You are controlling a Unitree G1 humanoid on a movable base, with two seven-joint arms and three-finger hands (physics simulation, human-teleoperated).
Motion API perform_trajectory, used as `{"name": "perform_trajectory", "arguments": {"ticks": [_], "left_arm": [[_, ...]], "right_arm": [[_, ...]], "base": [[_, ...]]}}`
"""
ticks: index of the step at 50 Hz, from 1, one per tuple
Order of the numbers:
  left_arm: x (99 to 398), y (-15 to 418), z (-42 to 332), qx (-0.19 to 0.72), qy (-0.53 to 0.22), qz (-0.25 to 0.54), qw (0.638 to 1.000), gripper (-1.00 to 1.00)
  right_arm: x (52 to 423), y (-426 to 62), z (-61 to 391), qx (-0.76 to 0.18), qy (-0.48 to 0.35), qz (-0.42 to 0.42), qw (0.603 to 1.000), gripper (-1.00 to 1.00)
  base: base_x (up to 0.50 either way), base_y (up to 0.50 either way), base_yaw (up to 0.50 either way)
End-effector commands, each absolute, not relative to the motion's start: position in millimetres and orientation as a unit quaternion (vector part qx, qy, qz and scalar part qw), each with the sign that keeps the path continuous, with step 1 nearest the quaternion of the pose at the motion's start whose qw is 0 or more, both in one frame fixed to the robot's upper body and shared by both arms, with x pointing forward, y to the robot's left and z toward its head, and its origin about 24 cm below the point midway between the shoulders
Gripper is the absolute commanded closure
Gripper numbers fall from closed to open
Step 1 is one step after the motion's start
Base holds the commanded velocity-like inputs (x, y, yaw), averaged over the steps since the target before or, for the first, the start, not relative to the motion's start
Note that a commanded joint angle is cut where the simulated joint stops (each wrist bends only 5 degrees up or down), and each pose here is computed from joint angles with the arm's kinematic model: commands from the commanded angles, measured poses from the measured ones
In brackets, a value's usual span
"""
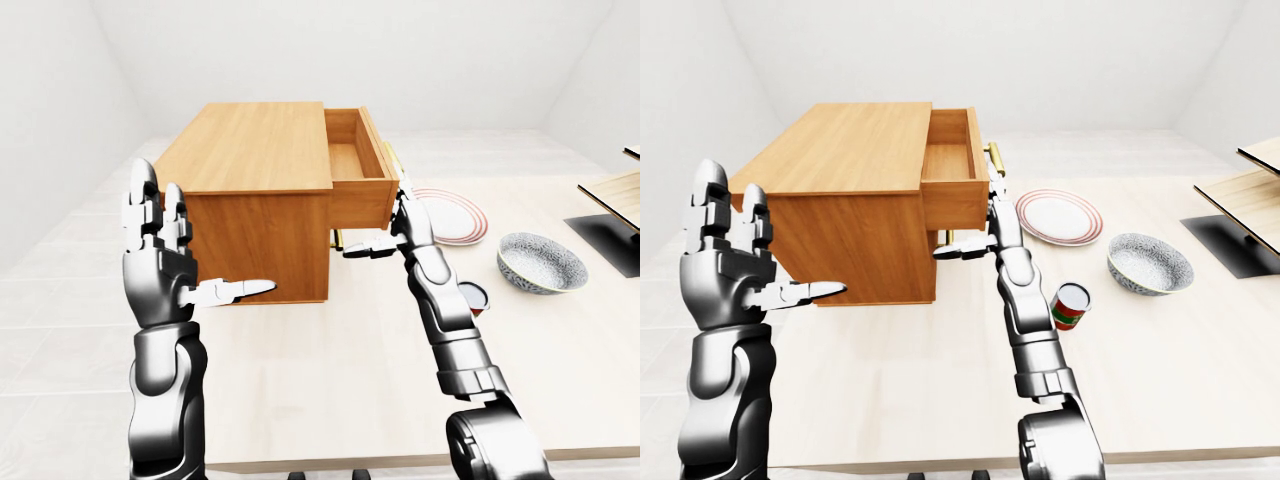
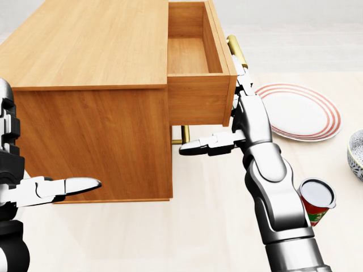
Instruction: Close the top drawer of the cabinet.
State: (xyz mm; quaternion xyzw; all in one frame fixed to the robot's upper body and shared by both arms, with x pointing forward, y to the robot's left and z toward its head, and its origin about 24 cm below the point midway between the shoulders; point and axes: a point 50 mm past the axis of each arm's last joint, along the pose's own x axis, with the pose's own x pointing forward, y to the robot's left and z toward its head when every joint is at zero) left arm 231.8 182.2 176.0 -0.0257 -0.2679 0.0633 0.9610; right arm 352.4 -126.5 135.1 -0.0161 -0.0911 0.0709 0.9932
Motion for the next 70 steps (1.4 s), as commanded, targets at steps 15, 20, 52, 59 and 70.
{"name": "perform_trajectory", "arguments": {"ticks": [15,20,52,59,70], "left_arm": [[231.7,181.8,177.5,-0.027,-0.271,0.063,0.96,-1.0],[232.7,181.8,176.8,-0.027,-0.269,0.062,0.961,-1.0],[234.0,181.4,175.6,-0.026,-0.266,0.06,0.962,-1.0],[234.8,181.2,173.3,-0.025,-0.261,0.059,0.963,-1.0],[234.3,180.9,174.3,-0.026,-0.263,0.059,0.963,-1.0]], "right_arm": [[353.6,-100.8,131.4,-0.012,-0.08,0.115,0.99,-1.0],[354.9,-97.3,129.9,-0.009,-0.075,0.121,0.99,-1.0],[362.7,-68.9,119.0,-0.002,-0.033,0.163,0.986,-1.0],[363.4,-65.7,118.2,0.0,-0.029,0.167,0.986,-1.0],[364.1,-53.7,112.9,0.004,-0.012,0.183,0.983,-1.0]], "base": [[0.0,0.0,0.0],[0.0,0.0,0.0],[0.0,0.0,0.0],[0.0,0.0,0.0],[0.0,0.0,0.0]]}}
